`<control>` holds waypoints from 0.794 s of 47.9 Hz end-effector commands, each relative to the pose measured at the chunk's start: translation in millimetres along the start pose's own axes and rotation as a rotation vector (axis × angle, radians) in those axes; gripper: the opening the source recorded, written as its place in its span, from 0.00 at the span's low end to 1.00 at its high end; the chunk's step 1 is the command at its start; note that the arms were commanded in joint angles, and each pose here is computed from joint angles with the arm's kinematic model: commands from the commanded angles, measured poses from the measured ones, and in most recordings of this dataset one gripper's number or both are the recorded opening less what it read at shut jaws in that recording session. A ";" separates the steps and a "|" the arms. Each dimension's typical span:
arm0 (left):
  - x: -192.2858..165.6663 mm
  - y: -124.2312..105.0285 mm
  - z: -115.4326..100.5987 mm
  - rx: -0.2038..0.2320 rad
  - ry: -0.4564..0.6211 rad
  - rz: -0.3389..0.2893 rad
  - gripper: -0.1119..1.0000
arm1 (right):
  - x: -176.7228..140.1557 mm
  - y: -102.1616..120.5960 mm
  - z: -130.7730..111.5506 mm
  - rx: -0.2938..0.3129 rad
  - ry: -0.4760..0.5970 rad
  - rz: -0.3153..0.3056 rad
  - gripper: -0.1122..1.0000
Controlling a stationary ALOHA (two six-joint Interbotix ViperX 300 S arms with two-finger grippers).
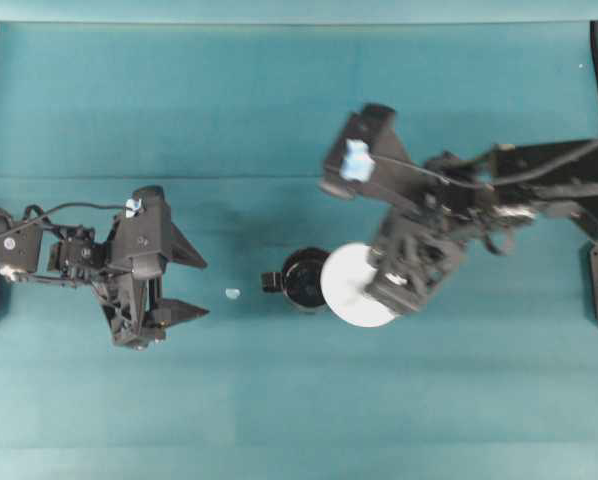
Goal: Put the paper cup into the moved cup holder.
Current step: 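Grasp the white paper cup with the right gripper and lift it, then lower the paper cup into the cup holder and open the right gripper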
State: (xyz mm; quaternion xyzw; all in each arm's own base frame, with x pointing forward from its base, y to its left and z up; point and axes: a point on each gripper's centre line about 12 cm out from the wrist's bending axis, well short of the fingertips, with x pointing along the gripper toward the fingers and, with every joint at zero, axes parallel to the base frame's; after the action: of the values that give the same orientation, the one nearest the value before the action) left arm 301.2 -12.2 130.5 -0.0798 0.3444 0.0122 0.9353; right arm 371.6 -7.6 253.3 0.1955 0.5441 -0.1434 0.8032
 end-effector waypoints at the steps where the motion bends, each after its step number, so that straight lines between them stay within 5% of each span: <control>1: -1.6 -1.5 5.2 0.003 -0.021 -0.005 0.87 | -8.1 2.1 16.2 -0.005 -0.045 0.005 0.03; 38: -1.2 -1.6 6.1 0.003 -0.022 -0.006 0.87 | 69.1 -6.2 22.5 -0.011 0.044 -0.048 0.03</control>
State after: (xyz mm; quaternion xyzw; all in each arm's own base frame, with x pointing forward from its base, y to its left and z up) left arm 301.2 -11.8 130.5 -0.0794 0.3443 0.0126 0.9354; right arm 410.4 -25.1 191.2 0.1895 0.5714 -0.1618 0.7819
